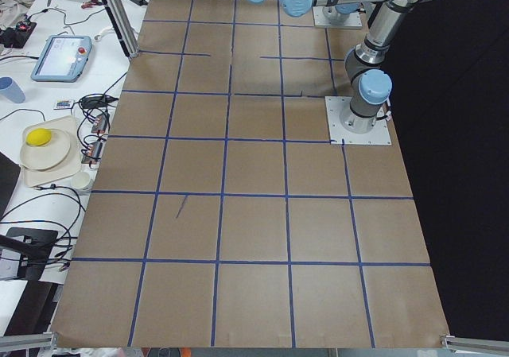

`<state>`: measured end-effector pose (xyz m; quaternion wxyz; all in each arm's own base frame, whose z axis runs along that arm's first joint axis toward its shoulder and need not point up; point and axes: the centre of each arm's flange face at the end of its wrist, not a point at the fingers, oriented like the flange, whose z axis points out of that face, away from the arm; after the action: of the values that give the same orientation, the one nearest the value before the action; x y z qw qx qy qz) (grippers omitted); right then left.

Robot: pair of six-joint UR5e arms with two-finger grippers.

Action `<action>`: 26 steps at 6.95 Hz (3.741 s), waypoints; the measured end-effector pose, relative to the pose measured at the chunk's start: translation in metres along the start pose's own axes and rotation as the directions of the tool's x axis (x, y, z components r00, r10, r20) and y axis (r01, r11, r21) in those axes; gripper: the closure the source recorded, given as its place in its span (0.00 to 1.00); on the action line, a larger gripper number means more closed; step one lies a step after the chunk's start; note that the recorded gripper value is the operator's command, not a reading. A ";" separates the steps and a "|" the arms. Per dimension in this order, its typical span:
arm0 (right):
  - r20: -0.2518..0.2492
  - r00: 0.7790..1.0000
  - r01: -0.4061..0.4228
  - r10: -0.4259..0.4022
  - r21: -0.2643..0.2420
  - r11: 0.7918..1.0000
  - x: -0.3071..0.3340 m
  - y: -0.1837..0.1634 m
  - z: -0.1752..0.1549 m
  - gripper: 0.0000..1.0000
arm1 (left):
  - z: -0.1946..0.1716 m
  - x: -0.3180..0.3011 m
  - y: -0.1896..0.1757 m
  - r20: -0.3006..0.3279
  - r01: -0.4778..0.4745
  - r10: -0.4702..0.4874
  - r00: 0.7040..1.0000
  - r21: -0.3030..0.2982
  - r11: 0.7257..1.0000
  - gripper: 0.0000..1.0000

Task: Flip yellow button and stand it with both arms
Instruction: 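Close the right gripper on the yellow cap held by the left gripper, then open the left gripper and pull back while the right gripper carries the button away, then lower the button upright onto the table with the right gripper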

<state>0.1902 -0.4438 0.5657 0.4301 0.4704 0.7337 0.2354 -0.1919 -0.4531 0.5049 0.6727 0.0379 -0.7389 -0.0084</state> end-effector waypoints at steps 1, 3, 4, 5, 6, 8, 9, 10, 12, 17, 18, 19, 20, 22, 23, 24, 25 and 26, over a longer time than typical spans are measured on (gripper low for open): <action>0.001 1.000 -0.002 0.002 0.002 1.000 0.000 -0.001 -0.001 0.75 | 0.000 0.000 0.000 0.002 -0.001 0.001 1.000 -0.001 1.000 0.00; 0.004 1.000 -0.004 0.004 0.002 1.000 -0.001 -0.002 -0.002 0.76 | 0.000 -0.002 -0.001 0.004 0.002 -0.002 1.000 -0.002 1.000 0.01; 0.006 1.000 -0.004 0.004 0.006 1.000 -0.001 -0.003 -0.003 0.79 | 0.000 -0.001 -0.002 0.007 0.008 -0.008 1.000 -0.002 1.000 0.02; 0.006 1.000 0.000 0.000 0.024 1.000 -0.002 -0.007 -0.006 0.80 | -0.001 0.003 -0.004 0.014 0.020 -0.020 1.000 -0.001 1.000 0.03; -0.006 1.000 0.029 -0.028 0.081 0.996 -0.002 -0.021 -0.014 0.80 | -0.001 0.006 -0.007 0.046 0.041 -0.041 0.998 -0.002 0.999 0.03; -0.095 0.988 0.145 -0.123 0.266 0.953 0.006 -0.062 -0.048 0.83 | 0.001 0.010 -0.015 0.202 0.080 -0.082 0.976 0.019 0.997 0.03; -0.178 0.971 0.210 -0.156 0.339 0.917 0.013 -0.083 -0.063 0.83 | 0.002 0.011 -0.017 0.287 0.082 -0.092 0.954 0.049 0.995 0.02; -0.266 0.950 0.258 -0.162 0.383 0.887 0.025 -0.105 -0.073 0.83 | 0.000 0.008 -0.019 0.371 0.067 -0.091 0.924 0.077 0.995 0.02; -0.438 0.877 0.383 -0.197 0.390 0.837 0.058 -0.158 -0.093 0.85 | -0.010 0.002 -0.023 0.551 0.010 -0.074 0.831 0.119 0.993 0.01; -0.754 0.244 0.896 -0.610 -0.065 0.439 0.131 -0.264 -0.159 0.91 | -0.052 -0.002 -0.036 0.939 -0.152 -0.062 0.338 0.120 0.981 0.01; -0.760 0.086 0.934 -0.644 -0.163 0.317 0.137 -0.275 -0.164 0.91 | -0.061 -0.002 -0.036 0.970 -0.179 -0.021 0.241 0.066 0.982 0.01; -0.745 -0.062 0.945 -0.664 -0.258 0.200 0.147 -0.287 -0.171 0.92 | -0.069 -0.004 -0.036 0.987 -0.184 0.000 0.164 0.031 0.982 0.00; -0.713 -0.204 0.935 -0.671 -0.346 0.084 0.158 -0.299 -0.179 0.92 | -0.076 -0.006 -0.034 0.994 -0.165 -0.002 0.108 0.020 0.986 0.00; -0.609 -0.452 0.865 -0.652 -0.477 -0.155 0.183 -0.321 -0.199 0.91 | -0.082 0.007 -0.029 0.997 -0.101 -0.008 0.070 0.015 0.995 0.00; -0.557 -0.539 0.821 -0.632 -0.515 -0.246 0.194 -0.332 -0.210 0.91 | -0.082 0.019 -0.028 0.998 -0.094 0.001 0.066 0.005 0.996 0.00; -0.499 -0.611 0.773 -0.614 -0.542 -0.329 0.203 -0.348 -0.219 0.91 | -0.080 0.024 -0.028 0.998 -0.094 0.008 0.065 -0.001 0.996 0.00; -0.444 -0.667 0.731 -0.598 -0.541 -0.415 0.214 -0.372 -0.226 0.91 | -0.078 0.021 -0.033 0.998 -0.086 0.014 0.066 -0.008 0.996 0.00; -0.410 -0.709 0.697 -0.573 -0.531 -0.482 0.225 -0.401 -0.235 0.91 | -0.073 0.015 -0.039 0.997 -0.075 0.019 0.069 -0.014 0.997 0.00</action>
<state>-0.2480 -0.4078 0.2947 0.0636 -0.4979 0.8455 -0.1819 -0.1187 -0.4901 0.5244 -0.0126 0.0120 -0.9998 0.0047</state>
